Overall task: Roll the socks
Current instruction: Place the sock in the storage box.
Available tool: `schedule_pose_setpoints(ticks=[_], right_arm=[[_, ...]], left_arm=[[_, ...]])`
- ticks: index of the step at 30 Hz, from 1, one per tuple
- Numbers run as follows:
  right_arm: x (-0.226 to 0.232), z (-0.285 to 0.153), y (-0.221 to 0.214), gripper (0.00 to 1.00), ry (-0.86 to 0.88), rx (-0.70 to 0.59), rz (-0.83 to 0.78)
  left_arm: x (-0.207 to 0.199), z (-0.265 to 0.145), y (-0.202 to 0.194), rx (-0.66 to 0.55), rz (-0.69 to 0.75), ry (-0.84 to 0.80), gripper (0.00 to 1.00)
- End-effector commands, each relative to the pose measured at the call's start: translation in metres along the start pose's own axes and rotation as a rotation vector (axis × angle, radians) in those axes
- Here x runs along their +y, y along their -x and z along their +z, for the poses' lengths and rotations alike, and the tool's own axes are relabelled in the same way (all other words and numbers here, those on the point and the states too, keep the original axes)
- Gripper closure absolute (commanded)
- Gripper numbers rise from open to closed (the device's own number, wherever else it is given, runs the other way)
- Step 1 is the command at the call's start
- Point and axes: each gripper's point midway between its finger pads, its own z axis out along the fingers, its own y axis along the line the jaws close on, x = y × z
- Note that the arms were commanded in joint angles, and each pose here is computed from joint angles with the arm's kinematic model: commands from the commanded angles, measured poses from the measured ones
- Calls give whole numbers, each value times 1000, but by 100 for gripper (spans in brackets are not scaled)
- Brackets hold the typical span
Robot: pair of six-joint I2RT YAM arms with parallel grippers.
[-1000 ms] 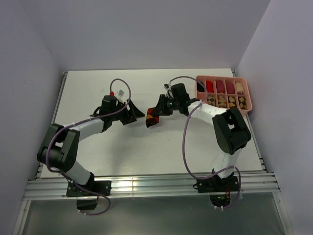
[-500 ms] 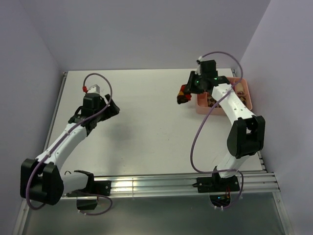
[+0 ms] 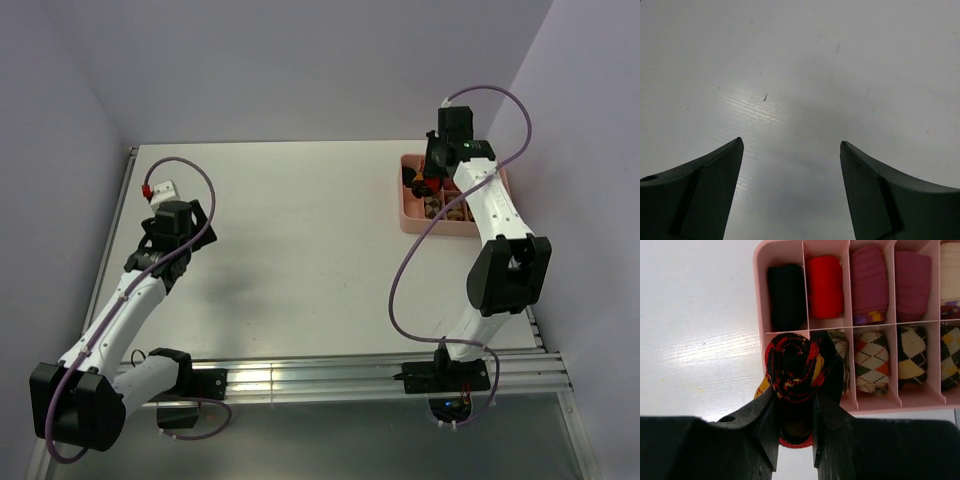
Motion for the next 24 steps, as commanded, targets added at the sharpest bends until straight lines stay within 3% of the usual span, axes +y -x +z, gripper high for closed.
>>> schedule_pose_setpoints(ticks=[1, 12, 24], right_arm=[[4, 16, 13, 100, 10, -51, -47], [30, 64, -32, 100, 121, 29, -72], [42, 74, -63, 100, 270, 101, 5]], left_arm=[[15, -3, 13, -65, 15, 72, 17], [19, -3, 18, -82, 9, 100, 18], [20, -1, 17, -77, 13, 109, 18]])
